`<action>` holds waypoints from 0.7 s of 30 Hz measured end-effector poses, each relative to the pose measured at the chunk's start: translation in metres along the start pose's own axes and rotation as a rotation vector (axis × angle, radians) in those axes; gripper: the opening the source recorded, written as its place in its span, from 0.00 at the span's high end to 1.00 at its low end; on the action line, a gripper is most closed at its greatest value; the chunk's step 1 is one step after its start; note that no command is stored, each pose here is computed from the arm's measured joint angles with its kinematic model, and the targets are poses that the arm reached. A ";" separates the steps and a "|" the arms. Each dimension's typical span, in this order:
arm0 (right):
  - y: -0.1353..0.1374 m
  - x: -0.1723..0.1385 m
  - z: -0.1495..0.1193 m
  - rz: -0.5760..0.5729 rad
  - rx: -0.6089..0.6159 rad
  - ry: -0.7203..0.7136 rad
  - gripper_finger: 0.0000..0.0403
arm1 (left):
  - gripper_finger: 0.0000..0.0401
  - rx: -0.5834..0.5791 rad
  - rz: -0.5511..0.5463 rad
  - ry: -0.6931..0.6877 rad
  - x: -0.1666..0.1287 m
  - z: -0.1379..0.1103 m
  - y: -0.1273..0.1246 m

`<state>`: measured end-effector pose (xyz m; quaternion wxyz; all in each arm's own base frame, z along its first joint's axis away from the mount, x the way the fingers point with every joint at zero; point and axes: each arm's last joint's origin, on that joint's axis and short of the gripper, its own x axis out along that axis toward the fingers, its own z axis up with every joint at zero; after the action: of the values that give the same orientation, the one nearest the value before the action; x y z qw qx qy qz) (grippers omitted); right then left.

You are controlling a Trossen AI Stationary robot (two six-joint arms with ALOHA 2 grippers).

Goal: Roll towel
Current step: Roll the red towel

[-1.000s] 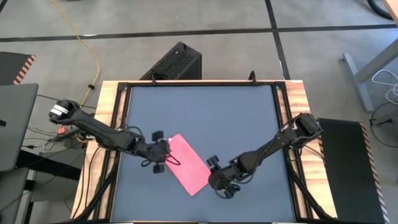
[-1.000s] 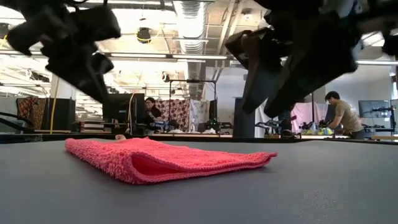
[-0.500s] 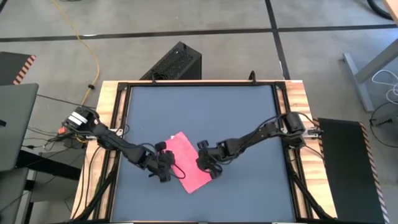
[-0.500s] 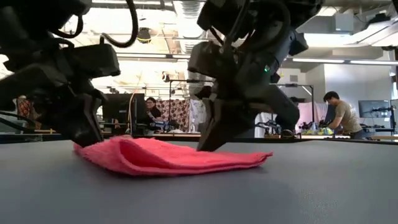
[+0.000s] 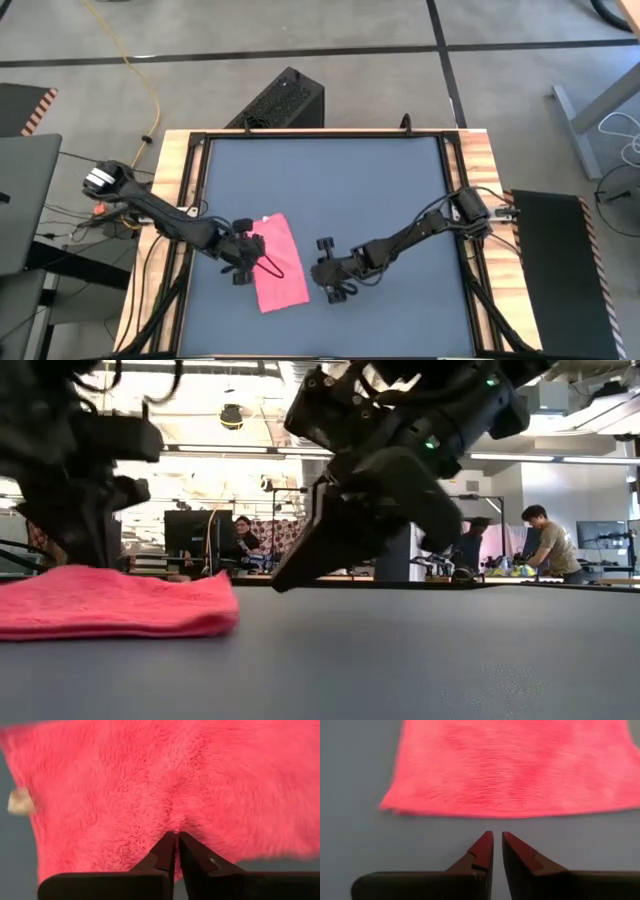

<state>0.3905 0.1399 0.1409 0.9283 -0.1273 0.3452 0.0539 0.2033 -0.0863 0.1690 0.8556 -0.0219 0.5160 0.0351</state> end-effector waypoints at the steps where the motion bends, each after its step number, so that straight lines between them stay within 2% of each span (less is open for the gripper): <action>1: -0.001 -0.001 0.001 -0.001 -0.005 -0.006 0.83 | 0.94 -0.003 -0.022 -0.011 -0.005 0.000 0.000; 5: 0.000 -0.003 0.009 0.087 -0.060 -0.075 0.83 | 0.88 -0.047 -0.076 -0.120 -0.026 0.003 -0.002; 11: 0.020 -0.008 0.010 0.226 -0.273 -0.126 0.82 | 0.80 -0.059 -0.147 -0.166 -0.037 -0.003 -0.018; 14: 0.030 -0.009 0.010 0.257 -0.350 -0.141 0.79 | 0.76 -0.033 -0.256 -0.245 -0.032 0.000 -0.046; 17: 0.036 -0.007 0.007 0.258 -0.376 -0.141 0.72 | 0.72 0.028 -0.340 -0.340 -0.023 0.000 -0.075; 21: 0.036 -0.008 0.010 0.232 -0.406 -0.170 0.63 | 0.68 0.123 -0.339 -0.381 -0.005 -0.009 -0.100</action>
<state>0.3840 0.1772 0.1464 0.8970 -0.2656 0.2602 0.2390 0.2014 -0.1872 0.1693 0.9307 -0.0491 0.3358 -0.1365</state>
